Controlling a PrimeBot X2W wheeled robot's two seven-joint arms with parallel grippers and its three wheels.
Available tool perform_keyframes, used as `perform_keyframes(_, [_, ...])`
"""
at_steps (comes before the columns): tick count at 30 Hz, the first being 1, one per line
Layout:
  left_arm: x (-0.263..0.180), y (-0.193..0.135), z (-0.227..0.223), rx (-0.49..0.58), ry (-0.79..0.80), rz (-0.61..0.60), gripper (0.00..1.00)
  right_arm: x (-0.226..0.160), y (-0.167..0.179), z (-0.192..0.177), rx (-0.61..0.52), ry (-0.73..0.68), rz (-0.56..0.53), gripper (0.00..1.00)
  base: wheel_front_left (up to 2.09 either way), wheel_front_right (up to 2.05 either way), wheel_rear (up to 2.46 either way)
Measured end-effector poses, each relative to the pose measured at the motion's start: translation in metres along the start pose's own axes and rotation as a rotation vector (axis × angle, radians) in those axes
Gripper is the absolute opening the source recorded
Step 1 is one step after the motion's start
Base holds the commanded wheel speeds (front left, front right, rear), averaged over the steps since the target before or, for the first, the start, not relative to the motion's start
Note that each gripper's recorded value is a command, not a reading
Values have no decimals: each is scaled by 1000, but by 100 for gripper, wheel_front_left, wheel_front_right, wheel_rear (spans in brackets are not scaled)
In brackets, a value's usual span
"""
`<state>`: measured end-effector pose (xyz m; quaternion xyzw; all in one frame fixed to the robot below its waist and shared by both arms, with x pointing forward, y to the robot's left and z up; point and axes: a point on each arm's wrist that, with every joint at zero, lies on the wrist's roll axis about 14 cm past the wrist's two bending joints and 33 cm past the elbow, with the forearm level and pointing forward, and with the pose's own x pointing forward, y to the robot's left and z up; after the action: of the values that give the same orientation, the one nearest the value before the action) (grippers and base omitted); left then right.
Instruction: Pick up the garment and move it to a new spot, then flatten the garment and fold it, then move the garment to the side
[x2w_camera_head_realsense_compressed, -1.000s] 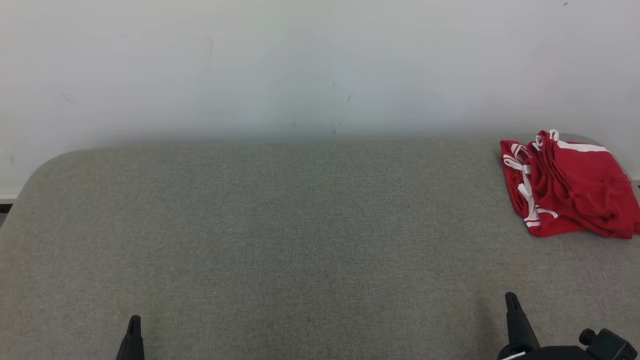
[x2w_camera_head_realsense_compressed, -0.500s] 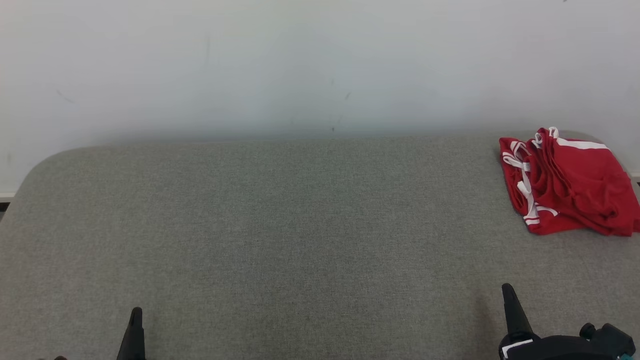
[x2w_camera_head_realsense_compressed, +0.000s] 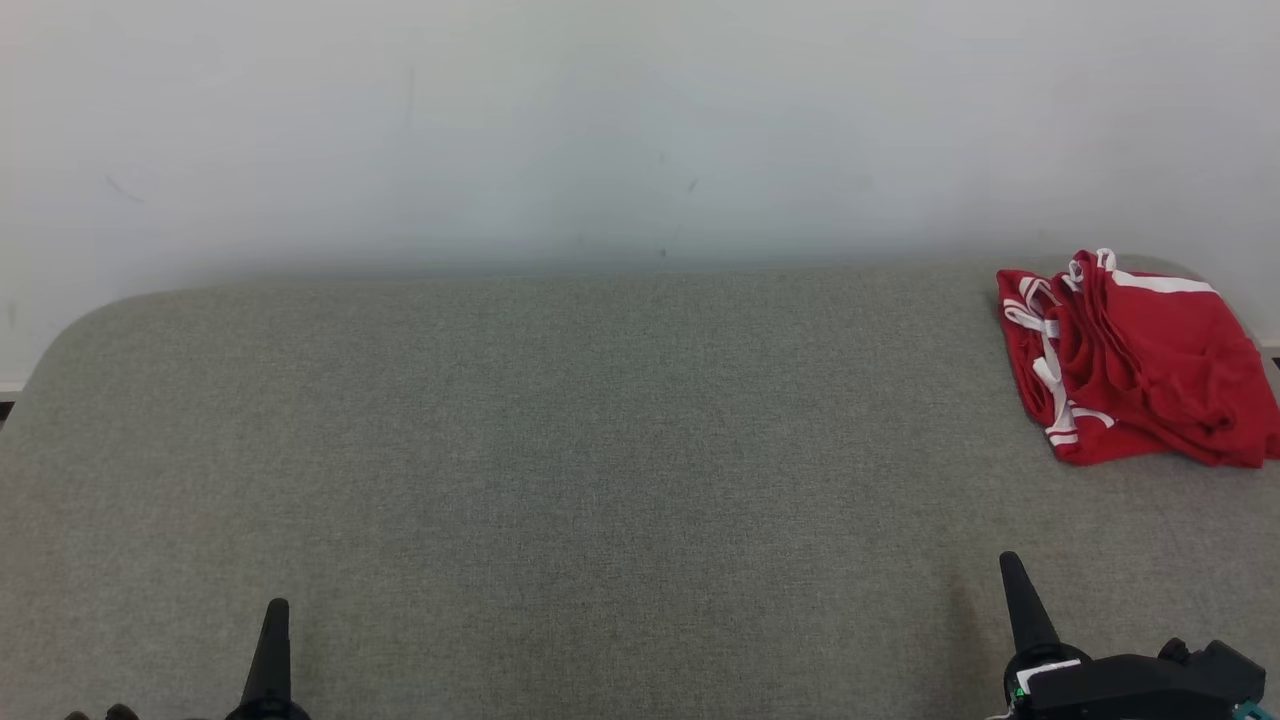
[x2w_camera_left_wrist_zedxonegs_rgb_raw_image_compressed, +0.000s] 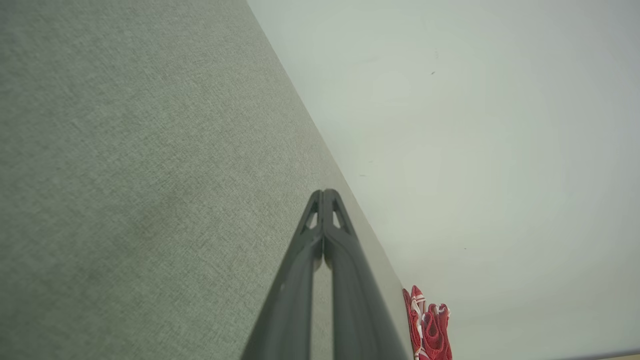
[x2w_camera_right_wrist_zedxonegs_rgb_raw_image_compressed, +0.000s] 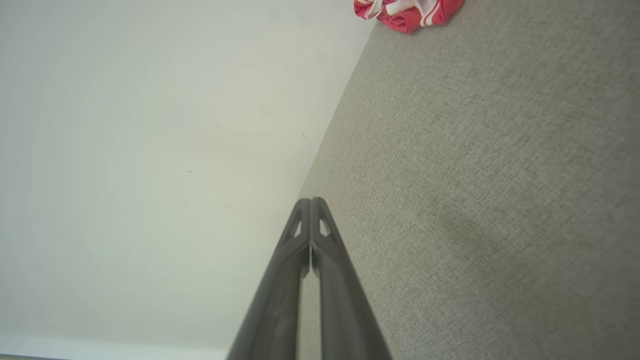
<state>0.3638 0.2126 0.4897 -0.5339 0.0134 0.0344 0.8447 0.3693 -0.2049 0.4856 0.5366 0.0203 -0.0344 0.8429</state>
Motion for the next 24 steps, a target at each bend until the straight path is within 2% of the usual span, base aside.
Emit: perform_keyframes(24, [11, -9, -3, -229, 14, -25, 0, 9, 10, 1, 220, 10, 29, 0, 0, 0, 0])
